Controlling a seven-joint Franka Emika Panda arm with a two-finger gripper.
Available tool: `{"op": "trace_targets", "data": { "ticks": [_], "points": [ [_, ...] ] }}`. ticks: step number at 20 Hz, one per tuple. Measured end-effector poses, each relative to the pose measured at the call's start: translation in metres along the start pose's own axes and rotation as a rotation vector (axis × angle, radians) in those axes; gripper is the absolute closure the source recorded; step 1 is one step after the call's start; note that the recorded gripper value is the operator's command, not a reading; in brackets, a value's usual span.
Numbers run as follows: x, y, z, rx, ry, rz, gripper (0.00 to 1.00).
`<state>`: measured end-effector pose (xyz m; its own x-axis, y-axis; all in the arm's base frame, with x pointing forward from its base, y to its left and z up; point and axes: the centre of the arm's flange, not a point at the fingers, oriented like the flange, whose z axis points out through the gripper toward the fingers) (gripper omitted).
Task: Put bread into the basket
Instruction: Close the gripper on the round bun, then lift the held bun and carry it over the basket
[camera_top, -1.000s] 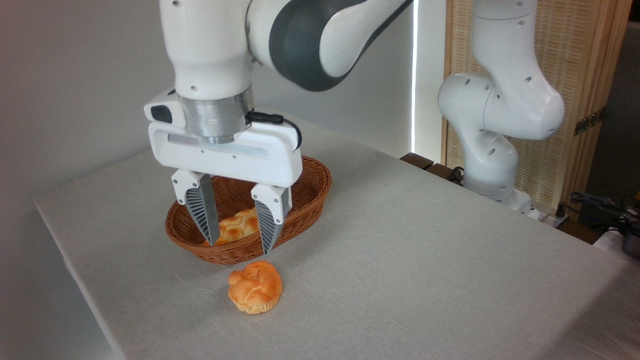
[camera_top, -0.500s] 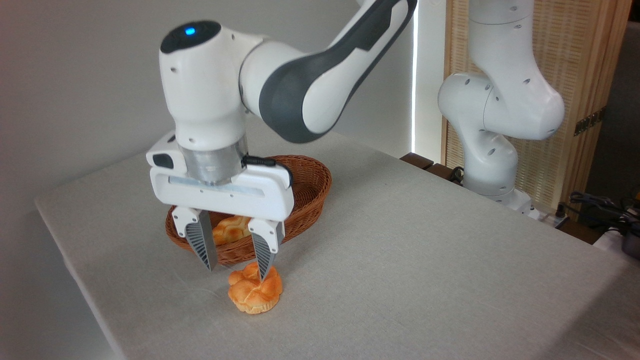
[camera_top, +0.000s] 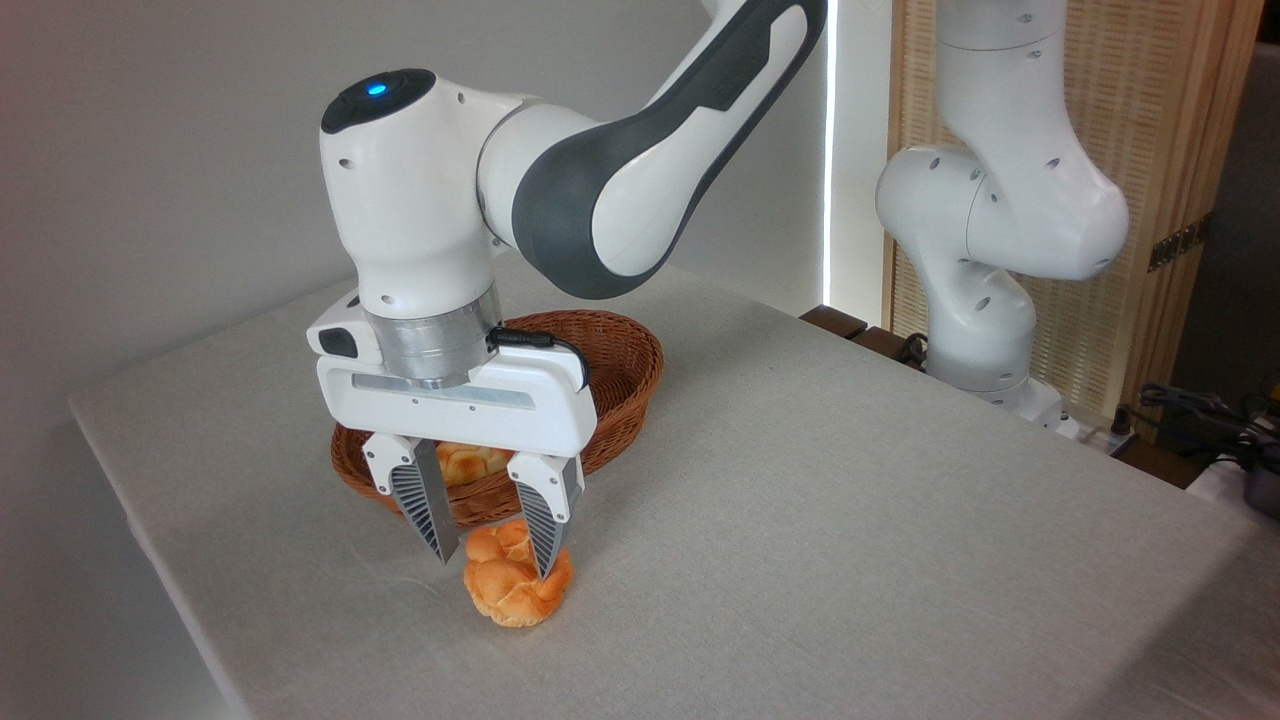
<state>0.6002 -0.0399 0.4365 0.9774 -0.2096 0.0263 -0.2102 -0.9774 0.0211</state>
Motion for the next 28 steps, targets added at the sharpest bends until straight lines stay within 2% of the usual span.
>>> {"op": "trace_targets", "data": {
  "ticks": [4, 8, 10, 13, 14, 18, 23, 28],
  "points": [
    [-0.007, -0.001, 0.009, 0.029, -0.057, 0.019, 0.01],
    [-0.011, 0.004, 0.019, 0.039, -0.081, 0.035, 0.52],
    [-0.011, 0.005, 0.020, 0.044, -0.084, 0.049, 0.65],
    [-0.012, 0.005, 0.020, 0.044, -0.085, 0.061, 0.73],
    [-0.012, 0.005, 0.020, 0.044, -0.085, 0.063, 0.75],
    [-0.012, 0.005, 0.020, 0.043, -0.086, 0.097, 0.76],
    [-0.011, 0.005, 0.018, 0.044, -0.083, 0.099, 0.76],
    [0.001, 0.004, -0.009, 0.048, -0.024, 0.093, 0.73]
  ]
}}
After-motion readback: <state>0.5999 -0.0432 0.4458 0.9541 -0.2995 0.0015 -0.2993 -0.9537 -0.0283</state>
